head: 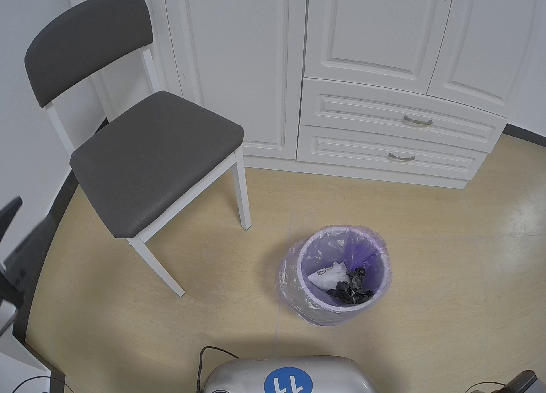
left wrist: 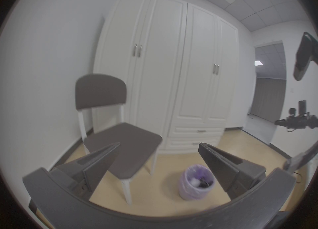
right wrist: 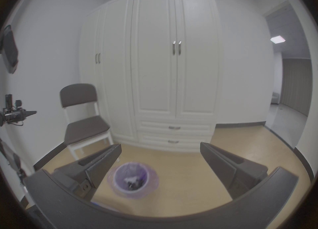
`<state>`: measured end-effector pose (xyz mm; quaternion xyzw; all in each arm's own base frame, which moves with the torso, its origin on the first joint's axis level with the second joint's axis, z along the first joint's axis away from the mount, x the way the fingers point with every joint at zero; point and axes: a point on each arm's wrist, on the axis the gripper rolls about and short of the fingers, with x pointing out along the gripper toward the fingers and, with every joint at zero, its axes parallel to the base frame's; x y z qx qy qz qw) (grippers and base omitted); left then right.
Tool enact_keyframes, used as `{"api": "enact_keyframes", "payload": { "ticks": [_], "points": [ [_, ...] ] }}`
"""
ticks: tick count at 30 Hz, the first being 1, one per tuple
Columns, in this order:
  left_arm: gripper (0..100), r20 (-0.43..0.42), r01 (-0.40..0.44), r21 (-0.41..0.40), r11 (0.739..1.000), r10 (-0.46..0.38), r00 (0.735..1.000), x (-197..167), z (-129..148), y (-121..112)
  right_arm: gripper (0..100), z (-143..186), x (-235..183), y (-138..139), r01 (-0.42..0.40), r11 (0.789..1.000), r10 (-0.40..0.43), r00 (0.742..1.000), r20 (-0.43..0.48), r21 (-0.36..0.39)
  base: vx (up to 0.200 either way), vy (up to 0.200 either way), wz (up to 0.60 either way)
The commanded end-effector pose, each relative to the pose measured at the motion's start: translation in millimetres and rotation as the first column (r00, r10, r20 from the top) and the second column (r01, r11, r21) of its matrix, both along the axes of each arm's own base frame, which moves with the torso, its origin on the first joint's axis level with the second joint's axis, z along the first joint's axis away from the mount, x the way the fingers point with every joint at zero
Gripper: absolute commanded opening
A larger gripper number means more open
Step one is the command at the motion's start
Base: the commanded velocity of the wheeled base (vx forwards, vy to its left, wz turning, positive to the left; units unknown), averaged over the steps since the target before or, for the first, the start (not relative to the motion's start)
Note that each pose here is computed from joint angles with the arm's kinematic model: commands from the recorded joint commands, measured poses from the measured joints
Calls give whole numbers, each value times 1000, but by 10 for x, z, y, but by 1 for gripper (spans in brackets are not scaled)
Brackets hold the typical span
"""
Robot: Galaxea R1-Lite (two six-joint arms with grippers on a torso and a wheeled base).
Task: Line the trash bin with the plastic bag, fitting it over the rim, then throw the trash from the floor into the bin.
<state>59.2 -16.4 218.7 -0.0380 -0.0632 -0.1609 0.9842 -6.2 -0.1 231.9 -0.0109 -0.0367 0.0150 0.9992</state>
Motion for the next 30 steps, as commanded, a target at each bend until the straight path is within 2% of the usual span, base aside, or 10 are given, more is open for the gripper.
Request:
{"api": "enact_keyframes", "payload": {
  "ticks": [1, 5, 9, 11, 14, 15, 20, 24, 27, 30],
  "points": [
    [100, 22, 195, -50, 980, -194, 981, -548, -136, 99, 100, -140, -191, 13, -153, 988, 154, 986, -62, 26, 0, 0, 0],
    [100, -10, 224, -50, 973, -224, 974, -548, -139, 96, 100, -83, -88, 26, -108, 994, 111, 989, -94, 33, 0, 0, 0],
    [100, -44, 159, -47, 986, -161, 986, -460, -133, 81, 100, 27, -25, 31, -7, 1000, 7, 999, -41, 15, 0, 0, 0],
    [100, -22, 63, -57, 996, -64, 998, -404, -12, 87, 100, 106, -26, 30, 114, 993, -114, 993, 33, 3, 0, 0, 0],
    [100, 37, 4, -74, 997, -1, 999, -424, 148, 106, 100, 169, -85, 43, 179, 984, -176, 978, 113, -11, 0, 0, 0],
    [100, 70, -12, -83, 996, 18, 997, -463, 228, 118, 100, 205, -163, 62, 192, 981, -187, 966, 176, -14, 0, 0, 0],
    [100, 166, -58, -83, 995, 71, 984, -590, 423, 149, 100, 226, -526, 134, 179, 984, -166, 921, 352, -6, 0, 0, 0],
    [100, 211, -83, -85, 993, 99, 972, -688, 461, 164, 100, 146, -719, 165, 149, 989, -136, 898, 418, 0, 0, 0, 0],
    [100, 265, -120, -91, 989, 141, 954, -839, 468, 178, 100, 42, -823, 147, 75, 997, -75, 893, 444, 18, 0, 0, 0],
    [100, 306, -155, -100, 983, 178, 935, -1002, 462, 181, 100, -23, -885, 30, -69, 998, 54, 886, 460, 16, 0, 0, 0]
  ]
}}
